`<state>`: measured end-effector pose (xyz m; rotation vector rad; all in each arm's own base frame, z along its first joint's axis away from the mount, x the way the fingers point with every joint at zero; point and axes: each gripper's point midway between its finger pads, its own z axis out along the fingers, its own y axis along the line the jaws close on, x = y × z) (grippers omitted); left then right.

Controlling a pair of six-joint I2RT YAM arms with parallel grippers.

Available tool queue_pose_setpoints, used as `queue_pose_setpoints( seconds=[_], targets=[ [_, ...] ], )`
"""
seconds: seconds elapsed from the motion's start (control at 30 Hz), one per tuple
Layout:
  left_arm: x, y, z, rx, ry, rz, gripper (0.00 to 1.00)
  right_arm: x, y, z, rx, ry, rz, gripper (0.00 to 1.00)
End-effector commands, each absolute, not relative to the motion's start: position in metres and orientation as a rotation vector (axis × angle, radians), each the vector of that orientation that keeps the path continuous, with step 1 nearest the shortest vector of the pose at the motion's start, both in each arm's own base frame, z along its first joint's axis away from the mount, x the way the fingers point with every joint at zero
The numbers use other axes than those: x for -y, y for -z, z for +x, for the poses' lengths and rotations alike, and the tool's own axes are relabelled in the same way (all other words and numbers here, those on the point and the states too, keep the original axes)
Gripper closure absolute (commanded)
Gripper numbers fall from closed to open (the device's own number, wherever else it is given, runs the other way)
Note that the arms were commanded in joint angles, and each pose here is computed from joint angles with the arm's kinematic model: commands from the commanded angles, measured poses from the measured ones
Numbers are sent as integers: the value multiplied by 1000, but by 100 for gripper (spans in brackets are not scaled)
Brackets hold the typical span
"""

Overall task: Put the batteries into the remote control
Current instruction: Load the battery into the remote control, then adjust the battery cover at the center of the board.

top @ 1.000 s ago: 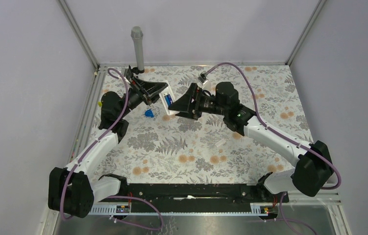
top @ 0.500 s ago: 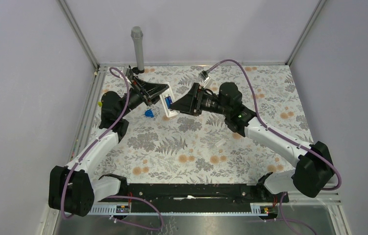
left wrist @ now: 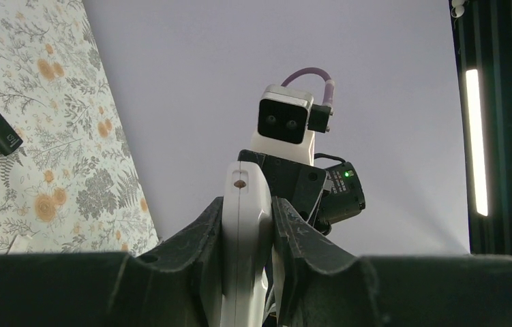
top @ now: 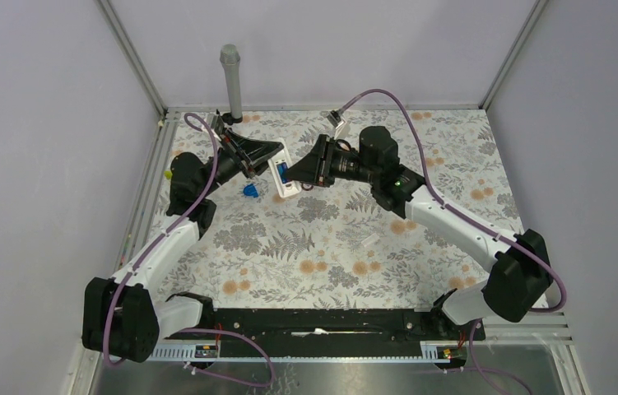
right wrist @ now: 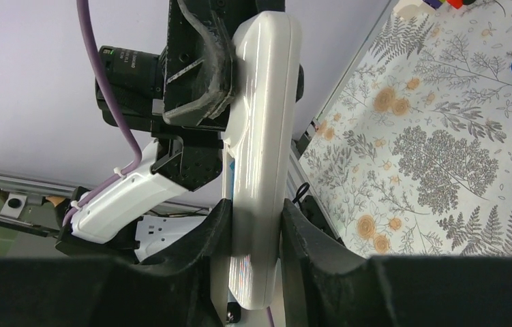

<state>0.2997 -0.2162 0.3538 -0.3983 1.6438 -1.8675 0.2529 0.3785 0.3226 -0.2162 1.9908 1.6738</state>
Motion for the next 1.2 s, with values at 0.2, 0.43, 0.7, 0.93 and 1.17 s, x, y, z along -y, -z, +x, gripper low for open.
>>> queue_pose_setpoints(
  seconds=[0.2, 0.43, 0.7, 0.93, 1.17],
  targets=[
    [215, -388, 296, -1558, 1876, -271, 100, -376, -304, 266, -2028, -1526, -276, 53],
    [197, -342, 311, -1703, 1558, -228, 100, -346, -335, 279, -1906, -1453, -214, 12],
    [170, -314, 319, -1785, 1281, -214, 100, -279, -223, 306, -2212, -890, -263, 12],
    [149, -310, 322, -1749, 1174, -295, 100, -194, -98, 296, -2562, -236, -285, 9],
    [140, -310, 319, -1703, 1144, -313, 100, -138, -56, 283, -2695, 140, 11, 30]
  ],
)
